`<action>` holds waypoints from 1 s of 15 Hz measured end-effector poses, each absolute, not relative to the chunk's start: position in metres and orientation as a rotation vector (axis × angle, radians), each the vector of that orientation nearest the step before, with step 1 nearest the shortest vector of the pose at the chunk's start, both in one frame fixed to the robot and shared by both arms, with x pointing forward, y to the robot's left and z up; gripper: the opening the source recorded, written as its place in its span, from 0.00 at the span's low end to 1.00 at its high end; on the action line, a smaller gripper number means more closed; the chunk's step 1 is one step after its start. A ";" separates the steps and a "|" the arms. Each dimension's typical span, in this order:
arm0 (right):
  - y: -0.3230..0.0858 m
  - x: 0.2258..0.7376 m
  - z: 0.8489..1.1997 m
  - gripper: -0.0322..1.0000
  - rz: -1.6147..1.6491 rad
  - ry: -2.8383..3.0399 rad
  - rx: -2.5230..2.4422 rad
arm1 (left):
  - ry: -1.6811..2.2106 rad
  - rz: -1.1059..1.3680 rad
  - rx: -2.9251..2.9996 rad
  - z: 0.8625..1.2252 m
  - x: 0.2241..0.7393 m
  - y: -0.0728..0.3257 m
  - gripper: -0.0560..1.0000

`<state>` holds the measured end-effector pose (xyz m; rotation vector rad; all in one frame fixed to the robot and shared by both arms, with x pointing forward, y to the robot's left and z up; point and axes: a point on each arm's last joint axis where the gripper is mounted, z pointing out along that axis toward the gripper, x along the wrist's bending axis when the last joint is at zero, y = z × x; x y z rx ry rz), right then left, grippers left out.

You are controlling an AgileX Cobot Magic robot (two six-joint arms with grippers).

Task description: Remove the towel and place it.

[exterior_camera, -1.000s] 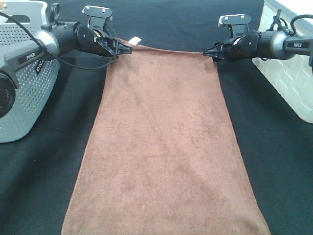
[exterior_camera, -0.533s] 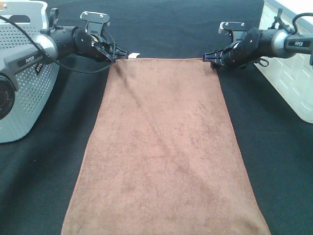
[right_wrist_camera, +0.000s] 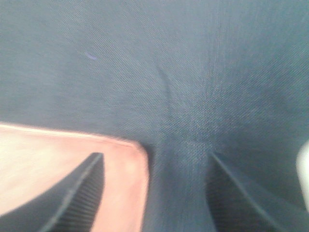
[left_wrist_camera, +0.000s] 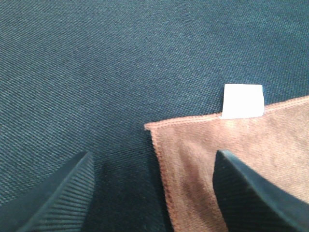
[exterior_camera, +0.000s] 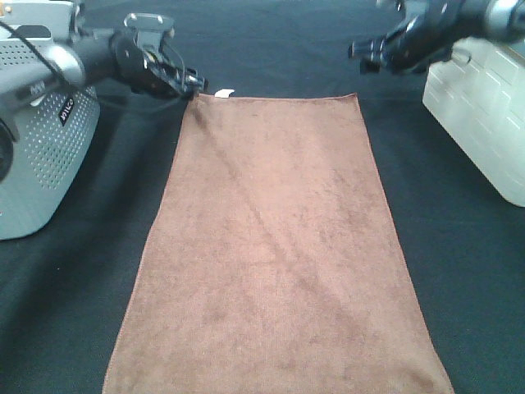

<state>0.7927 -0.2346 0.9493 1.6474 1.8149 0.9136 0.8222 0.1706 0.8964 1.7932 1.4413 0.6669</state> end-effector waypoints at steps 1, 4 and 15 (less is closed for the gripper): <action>-0.235 0.785 0.968 0.66 0.891 1.850 1.662 | 1.467 0.634 1.800 0.918 0.818 0.171 0.78; -0.238 0.735 1.051 0.72 0.731 2.034 1.744 | 1.538 0.502 1.924 1.015 0.781 0.177 0.91; -0.270 0.578 1.153 0.73 0.572 2.034 1.910 | 1.992 0.457 1.969 1.110 0.657 0.296 0.91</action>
